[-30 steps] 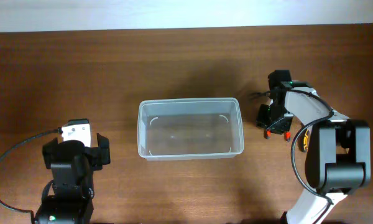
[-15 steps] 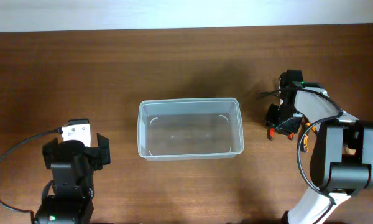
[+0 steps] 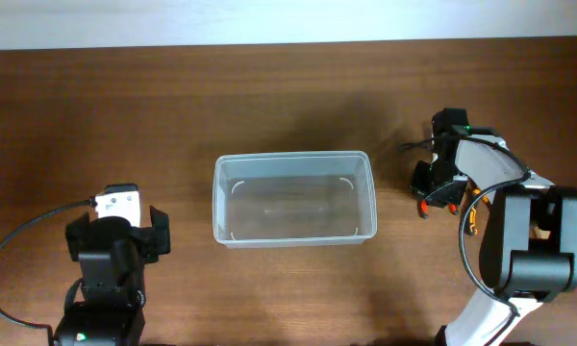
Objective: Pack container
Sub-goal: 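Close the right gripper on the red pliers and lift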
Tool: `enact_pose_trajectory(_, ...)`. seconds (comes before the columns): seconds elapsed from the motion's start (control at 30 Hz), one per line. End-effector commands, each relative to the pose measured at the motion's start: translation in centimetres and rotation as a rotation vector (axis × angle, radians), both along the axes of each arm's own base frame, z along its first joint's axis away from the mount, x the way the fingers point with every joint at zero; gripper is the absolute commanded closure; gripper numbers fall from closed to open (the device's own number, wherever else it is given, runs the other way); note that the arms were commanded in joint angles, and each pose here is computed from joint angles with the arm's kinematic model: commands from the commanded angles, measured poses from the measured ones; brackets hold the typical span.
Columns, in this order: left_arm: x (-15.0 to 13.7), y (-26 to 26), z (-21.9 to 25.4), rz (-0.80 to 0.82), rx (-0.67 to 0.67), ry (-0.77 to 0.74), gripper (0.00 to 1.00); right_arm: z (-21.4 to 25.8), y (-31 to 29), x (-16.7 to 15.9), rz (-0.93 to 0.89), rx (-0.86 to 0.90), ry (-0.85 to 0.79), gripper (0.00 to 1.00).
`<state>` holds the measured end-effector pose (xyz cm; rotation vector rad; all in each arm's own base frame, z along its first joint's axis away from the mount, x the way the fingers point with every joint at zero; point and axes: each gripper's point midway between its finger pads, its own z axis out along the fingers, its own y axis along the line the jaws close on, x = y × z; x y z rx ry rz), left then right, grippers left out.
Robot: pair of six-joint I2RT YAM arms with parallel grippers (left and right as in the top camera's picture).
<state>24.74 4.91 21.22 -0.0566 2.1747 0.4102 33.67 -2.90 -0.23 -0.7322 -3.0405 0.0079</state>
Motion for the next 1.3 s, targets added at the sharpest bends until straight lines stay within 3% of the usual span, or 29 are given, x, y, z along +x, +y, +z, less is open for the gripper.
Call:
enact_pose_trajectory(0.0,0.1,0.0,0.9,-0.007,0.016,-0.016,0.01,-0.4,-0.3,-0.5,0.015,-0.015,0.02,0.84)
enact_pose_trajectory(0.4,0.1,0.0,0.9,-0.007,0.016,-0.016,0.01,-0.4,-0.2,-0.6,0.017,-0.014,0.022,0.93)
enact_pose_trajectory(0.77,0.1,0.0,1.0,-0.007,0.016,-0.016,0.01,0.3,0.1,-0.6,0.026,0.002,0.011,0.95)
enact_pose_trajectory(1.27,0.1,0.0,0.9,-0.007,0.016,-0.016,0.01,7.8,3.4,2.5,0.316,0.002,-0.123,0.96)
